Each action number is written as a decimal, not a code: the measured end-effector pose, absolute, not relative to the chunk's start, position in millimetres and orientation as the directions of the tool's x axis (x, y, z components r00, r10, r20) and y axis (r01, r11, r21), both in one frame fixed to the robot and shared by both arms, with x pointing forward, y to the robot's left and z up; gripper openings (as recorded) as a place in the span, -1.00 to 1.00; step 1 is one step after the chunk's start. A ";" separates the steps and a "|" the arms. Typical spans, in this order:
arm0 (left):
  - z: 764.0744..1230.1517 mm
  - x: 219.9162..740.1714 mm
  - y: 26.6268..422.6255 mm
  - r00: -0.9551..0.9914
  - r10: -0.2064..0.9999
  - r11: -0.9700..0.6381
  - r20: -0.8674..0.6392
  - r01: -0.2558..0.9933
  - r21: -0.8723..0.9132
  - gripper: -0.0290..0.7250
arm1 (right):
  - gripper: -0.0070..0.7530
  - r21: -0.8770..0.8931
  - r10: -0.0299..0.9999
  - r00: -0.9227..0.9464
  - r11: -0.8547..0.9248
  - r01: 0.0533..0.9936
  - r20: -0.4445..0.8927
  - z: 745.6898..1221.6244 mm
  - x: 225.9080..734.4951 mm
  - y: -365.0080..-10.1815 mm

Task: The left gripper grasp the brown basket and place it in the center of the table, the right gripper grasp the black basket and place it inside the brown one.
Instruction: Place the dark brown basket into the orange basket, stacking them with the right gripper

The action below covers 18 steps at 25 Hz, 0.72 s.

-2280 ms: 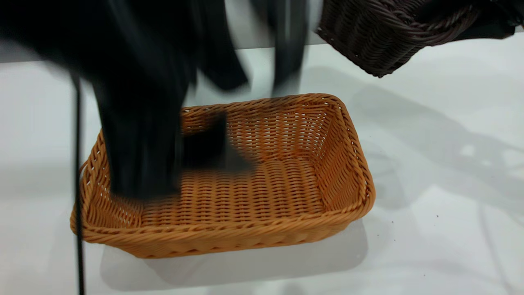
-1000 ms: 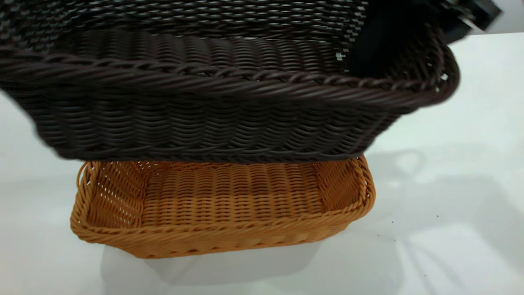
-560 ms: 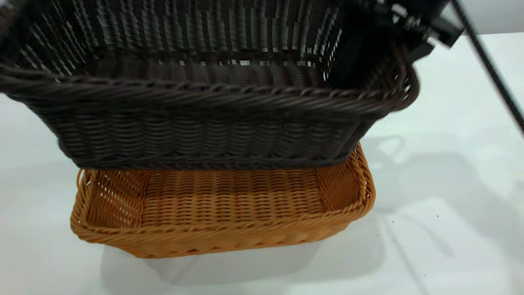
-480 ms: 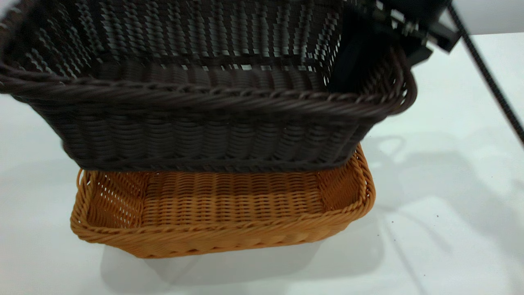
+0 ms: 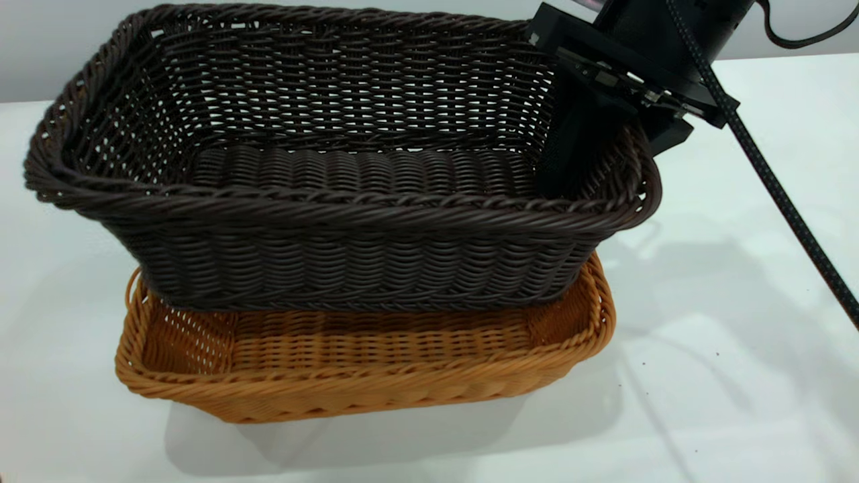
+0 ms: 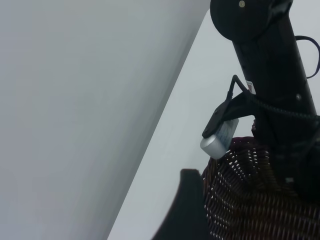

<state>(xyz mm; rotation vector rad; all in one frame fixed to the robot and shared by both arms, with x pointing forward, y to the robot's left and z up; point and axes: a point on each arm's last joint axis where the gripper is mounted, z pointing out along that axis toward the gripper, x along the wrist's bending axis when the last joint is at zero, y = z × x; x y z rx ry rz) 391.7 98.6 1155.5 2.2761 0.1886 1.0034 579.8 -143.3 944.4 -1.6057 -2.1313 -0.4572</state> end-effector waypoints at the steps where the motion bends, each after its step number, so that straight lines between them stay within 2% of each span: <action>1: 1155.5 391.7 98.6 0.699 0.367 -0.787 0.614 -0.118 0.605 0.63 | -0.39 0.008 0.820 -0.236 0.273 0.962 0.521 944.3 580.2 -143.3; 10: 1155.5 391.7 98.7 0.699 0.369 -0.787 0.613 -0.116 0.606 0.63 | -0.39 -0.009 0.828 -0.237 0.280 0.960 0.509 944.0 578.7 -144.4; 18: 1155.4 391.8 98.8 0.698 0.367 -0.789 0.615 -0.117 0.604 0.63 | -0.39 -0.011 0.824 -0.267 0.314 0.949 0.499 936.7 574.5 -130.8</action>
